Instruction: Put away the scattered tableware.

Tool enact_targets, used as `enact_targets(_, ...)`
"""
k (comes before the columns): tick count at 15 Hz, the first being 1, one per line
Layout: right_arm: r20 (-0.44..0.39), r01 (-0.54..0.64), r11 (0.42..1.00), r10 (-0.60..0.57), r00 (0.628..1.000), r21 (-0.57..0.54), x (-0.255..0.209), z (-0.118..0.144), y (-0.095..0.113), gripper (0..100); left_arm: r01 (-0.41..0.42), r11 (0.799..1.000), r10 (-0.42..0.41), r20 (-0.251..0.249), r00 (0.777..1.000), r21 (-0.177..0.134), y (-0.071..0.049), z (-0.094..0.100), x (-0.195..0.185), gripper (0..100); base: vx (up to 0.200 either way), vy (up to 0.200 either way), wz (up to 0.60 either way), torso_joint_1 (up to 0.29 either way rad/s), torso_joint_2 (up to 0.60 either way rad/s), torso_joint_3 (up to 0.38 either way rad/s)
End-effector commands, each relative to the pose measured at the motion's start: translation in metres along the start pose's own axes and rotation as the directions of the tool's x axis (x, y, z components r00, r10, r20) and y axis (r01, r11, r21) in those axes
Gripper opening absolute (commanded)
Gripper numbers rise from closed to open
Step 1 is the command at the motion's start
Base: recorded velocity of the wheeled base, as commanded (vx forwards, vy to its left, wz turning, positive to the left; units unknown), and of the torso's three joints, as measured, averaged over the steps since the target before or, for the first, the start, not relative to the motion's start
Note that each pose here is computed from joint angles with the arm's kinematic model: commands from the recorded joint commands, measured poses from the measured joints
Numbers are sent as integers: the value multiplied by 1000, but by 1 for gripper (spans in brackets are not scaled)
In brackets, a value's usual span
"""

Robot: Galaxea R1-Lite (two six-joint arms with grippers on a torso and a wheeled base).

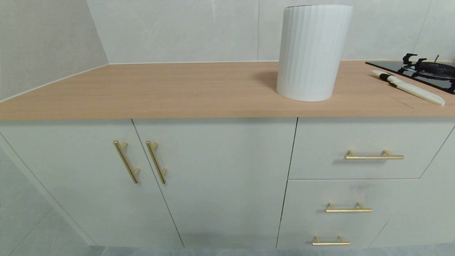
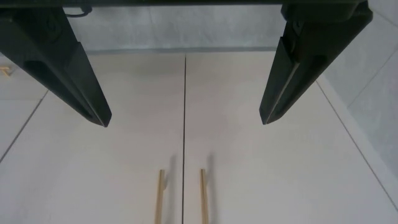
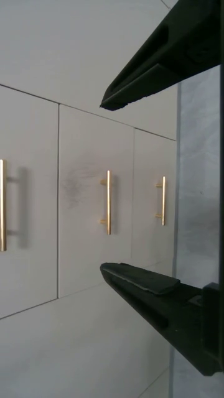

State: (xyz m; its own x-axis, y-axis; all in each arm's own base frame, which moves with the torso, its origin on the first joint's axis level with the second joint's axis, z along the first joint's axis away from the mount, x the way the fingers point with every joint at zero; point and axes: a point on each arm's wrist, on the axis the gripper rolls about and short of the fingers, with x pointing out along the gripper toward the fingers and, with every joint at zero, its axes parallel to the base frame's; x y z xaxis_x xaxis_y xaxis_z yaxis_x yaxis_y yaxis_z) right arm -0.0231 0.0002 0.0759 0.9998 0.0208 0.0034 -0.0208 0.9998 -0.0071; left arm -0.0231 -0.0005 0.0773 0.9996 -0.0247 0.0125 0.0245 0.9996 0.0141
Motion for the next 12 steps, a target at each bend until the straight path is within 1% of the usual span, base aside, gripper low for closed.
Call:
enact_targets(1,-2,-1,1000,1,1000,-1,0,0,0,100,0,1000,0,-2,1000,0,0,0,0,100,0,-200,0,17,12,2)
enact_targets(7,-2,-1,1000,1,1000,1,0,0,0,100,0,1000,0,0,1000,0,0,0,0,100,0,-200,0,3,3,4)
enact_targets(12,-2,-1,1000,1,1000,-1,0,0,0,100,0,1000,0,0,1000,0,0,0,0,100,0,0,0,0,0,0)
